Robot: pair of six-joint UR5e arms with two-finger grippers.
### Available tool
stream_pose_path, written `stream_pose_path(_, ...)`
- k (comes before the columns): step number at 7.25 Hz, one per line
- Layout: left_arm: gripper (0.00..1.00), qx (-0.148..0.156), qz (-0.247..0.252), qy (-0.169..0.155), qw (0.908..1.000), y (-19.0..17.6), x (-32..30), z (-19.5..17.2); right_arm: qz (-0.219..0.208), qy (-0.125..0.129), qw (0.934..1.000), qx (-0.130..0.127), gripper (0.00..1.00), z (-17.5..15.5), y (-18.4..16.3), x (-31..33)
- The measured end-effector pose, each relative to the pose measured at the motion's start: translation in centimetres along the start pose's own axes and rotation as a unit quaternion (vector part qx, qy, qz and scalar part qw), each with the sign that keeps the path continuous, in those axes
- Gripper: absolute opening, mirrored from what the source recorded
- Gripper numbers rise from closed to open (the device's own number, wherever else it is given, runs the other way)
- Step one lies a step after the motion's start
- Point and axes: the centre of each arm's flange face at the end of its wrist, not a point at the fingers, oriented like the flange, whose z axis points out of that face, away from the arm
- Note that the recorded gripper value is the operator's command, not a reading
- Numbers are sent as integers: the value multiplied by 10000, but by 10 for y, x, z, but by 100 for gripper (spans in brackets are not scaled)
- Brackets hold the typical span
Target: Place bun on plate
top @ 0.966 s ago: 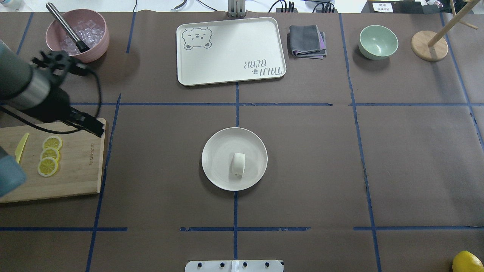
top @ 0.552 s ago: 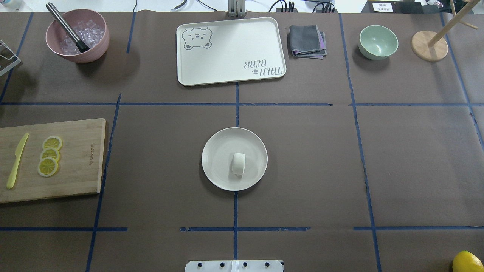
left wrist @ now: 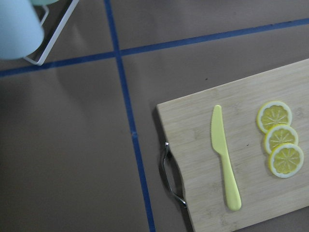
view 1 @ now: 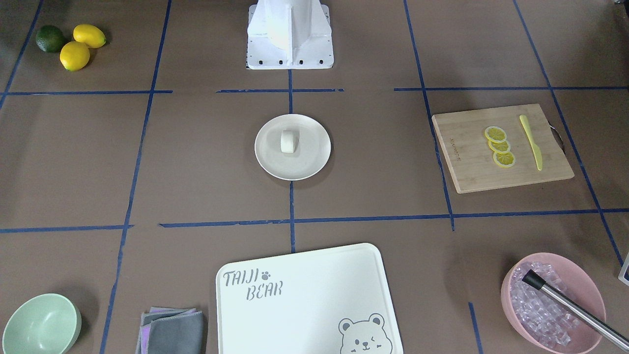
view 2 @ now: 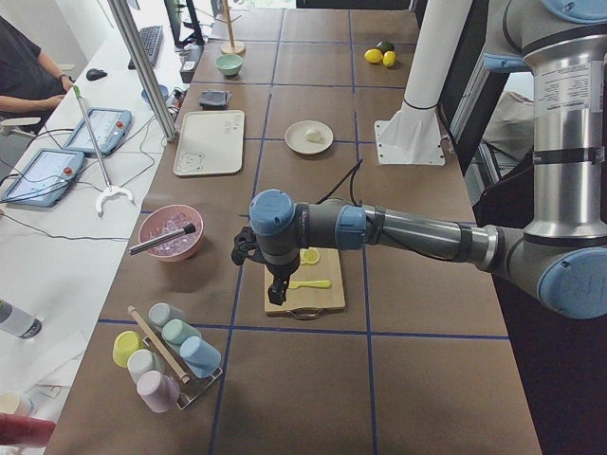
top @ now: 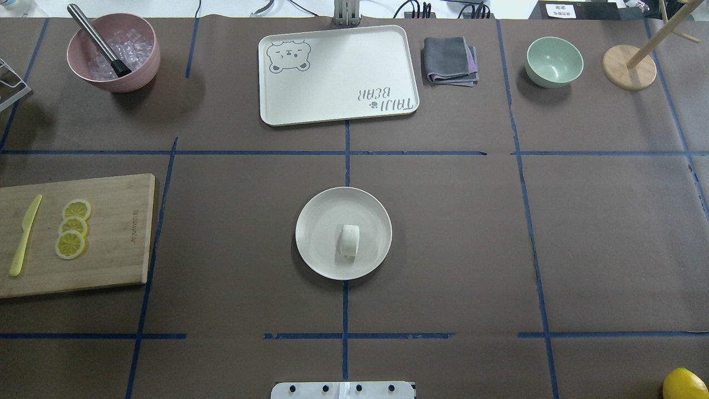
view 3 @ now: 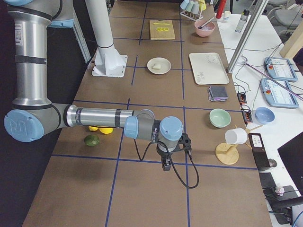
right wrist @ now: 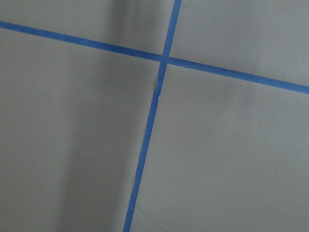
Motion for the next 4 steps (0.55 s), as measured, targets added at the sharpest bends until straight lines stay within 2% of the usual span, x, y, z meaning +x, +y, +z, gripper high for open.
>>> stream_pose_path(2, 100, -16, -360, -8, 9994, 5, -3, 2, 9, -2, 10000, -8, 100, 2, 2, 1)
stream_pose_path(4, 100, -39, -460, -15, 9989, 6, -6, 5, 16, -5, 10000, -13, 100, 2, 2, 2)
